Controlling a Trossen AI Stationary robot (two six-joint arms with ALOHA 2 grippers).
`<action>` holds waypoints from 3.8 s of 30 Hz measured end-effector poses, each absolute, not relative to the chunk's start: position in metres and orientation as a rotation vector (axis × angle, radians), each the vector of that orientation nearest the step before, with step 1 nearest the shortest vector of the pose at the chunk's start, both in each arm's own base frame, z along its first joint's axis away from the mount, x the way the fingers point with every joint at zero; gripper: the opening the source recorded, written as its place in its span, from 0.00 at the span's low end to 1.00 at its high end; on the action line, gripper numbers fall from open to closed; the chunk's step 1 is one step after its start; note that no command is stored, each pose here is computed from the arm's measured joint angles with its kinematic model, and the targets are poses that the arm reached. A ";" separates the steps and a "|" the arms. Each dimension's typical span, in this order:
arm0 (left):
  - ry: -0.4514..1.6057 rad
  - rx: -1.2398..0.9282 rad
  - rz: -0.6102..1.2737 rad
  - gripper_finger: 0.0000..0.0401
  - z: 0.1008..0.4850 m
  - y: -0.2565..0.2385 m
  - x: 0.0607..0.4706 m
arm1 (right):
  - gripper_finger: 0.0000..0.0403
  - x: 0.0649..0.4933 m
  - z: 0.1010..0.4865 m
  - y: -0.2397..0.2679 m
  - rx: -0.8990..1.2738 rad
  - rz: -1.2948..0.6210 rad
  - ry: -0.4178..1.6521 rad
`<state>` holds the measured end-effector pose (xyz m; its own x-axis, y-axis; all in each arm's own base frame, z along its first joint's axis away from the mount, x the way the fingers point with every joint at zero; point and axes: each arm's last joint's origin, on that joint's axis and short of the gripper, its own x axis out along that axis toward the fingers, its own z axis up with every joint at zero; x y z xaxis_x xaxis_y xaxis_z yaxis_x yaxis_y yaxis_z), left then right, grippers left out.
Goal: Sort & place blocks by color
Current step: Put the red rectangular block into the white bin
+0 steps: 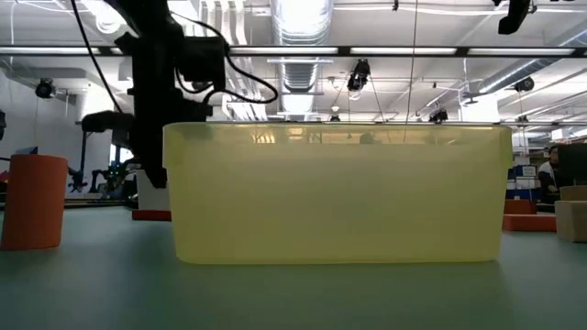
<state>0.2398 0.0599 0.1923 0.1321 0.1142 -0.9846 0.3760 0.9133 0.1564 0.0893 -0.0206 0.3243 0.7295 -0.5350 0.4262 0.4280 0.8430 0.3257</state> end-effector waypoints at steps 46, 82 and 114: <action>1.303 0.376 -0.128 0.48 0.167 0.075 0.238 | 0.02 0.089 0.324 -0.021 0.308 -0.508 -0.561; 1.345 0.337 -0.164 0.28 0.150 0.071 0.225 | 0.02 0.089 0.324 -0.021 0.324 -0.505 -0.566; 1.274 0.071 0.133 0.28 0.280 0.185 0.247 | 0.02 0.089 0.324 -0.021 0.326 -0.505 -0.567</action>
